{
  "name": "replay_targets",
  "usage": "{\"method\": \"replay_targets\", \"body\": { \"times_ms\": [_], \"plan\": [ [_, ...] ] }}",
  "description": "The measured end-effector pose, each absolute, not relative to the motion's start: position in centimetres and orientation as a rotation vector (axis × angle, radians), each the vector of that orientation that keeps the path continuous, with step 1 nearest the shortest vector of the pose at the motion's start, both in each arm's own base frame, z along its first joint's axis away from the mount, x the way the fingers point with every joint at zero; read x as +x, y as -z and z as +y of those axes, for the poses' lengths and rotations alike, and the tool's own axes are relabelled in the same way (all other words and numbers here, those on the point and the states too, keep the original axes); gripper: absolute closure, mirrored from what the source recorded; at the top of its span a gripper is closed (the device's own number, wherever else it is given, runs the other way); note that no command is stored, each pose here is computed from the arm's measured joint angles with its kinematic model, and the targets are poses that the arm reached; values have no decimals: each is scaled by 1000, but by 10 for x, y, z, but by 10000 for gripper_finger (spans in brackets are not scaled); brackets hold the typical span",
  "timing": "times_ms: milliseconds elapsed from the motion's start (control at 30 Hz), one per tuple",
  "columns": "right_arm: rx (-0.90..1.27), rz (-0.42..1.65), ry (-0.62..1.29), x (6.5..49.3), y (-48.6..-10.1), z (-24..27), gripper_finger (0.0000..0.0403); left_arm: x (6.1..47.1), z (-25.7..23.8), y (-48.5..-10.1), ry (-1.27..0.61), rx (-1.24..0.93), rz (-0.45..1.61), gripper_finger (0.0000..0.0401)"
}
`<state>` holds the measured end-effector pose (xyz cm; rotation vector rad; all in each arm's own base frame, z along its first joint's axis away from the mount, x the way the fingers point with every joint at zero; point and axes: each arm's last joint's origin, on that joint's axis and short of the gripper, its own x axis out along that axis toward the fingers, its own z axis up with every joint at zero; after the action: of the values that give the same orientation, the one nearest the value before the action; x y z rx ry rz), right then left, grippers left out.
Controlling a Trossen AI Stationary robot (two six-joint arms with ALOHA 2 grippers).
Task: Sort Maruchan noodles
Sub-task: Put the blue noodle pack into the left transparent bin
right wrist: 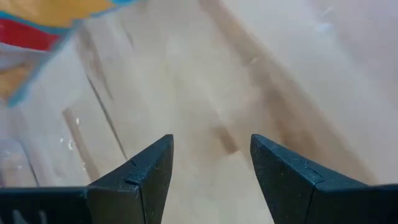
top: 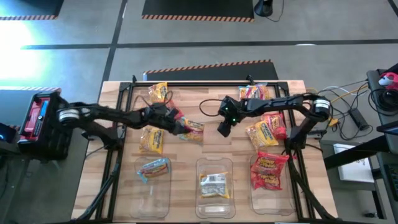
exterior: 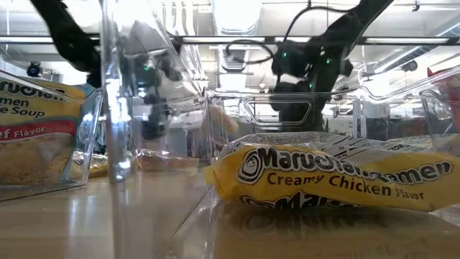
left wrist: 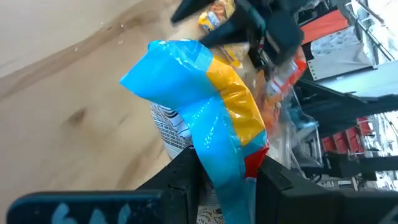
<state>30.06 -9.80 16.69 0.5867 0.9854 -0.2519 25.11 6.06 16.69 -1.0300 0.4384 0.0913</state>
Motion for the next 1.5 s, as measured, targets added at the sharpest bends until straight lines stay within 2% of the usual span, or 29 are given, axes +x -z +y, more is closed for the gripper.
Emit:
{"method": "replay_targets", "body": {
  "times_ms": [200, 333, 567, 1000, 1233, 1500],
  "plan": [
    [461, 963, 418, 286, -190, -102, 200, 220, 45, -194, -17, -992, 331, 325],
    [431, 956, 463, 279, -201, -101, 200, 207, 28, -210, 18, -971, 264, 325],
    [429, 939, 461, 276, -207, -100, 200, 193, -9, -227, -58, -933, 380, 325],
    [477, 968, 482, 273, -204, -98, 200, 152, -95, -295, -150, -845, 442, 325],
    [481, 975, 484, 273, -204, -98, 200, 124, -136, -287, -273, -797, 533, 325],
    [535, 962, 511, 273, -204, -98, 200, 117, -161, -267, -290, -646, 587, 325]
  ]
}}
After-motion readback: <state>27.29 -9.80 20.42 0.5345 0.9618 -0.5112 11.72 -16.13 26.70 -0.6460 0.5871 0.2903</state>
